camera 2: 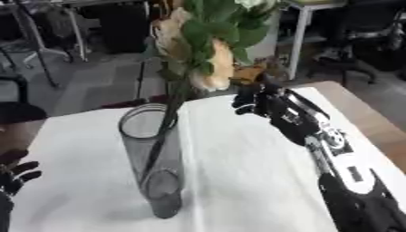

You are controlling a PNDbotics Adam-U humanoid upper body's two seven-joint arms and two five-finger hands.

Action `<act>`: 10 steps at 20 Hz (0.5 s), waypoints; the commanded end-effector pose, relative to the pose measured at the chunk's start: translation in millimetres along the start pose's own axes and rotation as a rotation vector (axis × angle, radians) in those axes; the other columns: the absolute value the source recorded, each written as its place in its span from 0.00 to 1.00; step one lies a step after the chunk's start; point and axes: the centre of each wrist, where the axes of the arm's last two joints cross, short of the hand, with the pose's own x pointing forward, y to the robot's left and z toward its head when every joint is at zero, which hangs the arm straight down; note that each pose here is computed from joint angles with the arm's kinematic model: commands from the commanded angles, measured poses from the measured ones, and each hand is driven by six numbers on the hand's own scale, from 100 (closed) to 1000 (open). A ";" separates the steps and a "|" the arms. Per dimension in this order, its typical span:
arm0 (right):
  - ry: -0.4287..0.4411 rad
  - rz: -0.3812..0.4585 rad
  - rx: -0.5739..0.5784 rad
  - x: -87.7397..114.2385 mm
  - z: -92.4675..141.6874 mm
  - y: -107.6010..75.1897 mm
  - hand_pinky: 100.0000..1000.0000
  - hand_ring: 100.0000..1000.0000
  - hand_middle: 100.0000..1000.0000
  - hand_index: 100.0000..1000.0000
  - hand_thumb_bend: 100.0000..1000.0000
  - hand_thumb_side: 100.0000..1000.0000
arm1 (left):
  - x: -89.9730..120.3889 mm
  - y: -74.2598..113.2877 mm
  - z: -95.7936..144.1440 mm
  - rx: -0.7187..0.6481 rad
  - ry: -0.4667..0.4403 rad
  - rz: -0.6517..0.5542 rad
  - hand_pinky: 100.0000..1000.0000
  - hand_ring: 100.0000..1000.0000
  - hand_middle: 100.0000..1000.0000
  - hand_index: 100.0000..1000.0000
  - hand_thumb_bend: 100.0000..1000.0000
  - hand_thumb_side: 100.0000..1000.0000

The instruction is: Arrange flowers into the vase.

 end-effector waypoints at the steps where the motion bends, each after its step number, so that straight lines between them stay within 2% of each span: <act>1: -0.026 0.041 -0.008 16.0 2.2 -9.3 0.75 0.73 0.64 0.73 0.82 0.58 | 10.7 5.2 -5.7 0.002 -0.036 -0.025 0.68 0.67 0.73 0.80 0.98 0.87; 10: -0.025 0.044 -0.012 16.5 5.9 -10.1 0.75 0.73 0.64 0.73 0.81 0.59 | 11.5 6.2 -5.5 0.014 -0.039 -0.029 0.68 0.68 0.73 0.80 0.98 0.87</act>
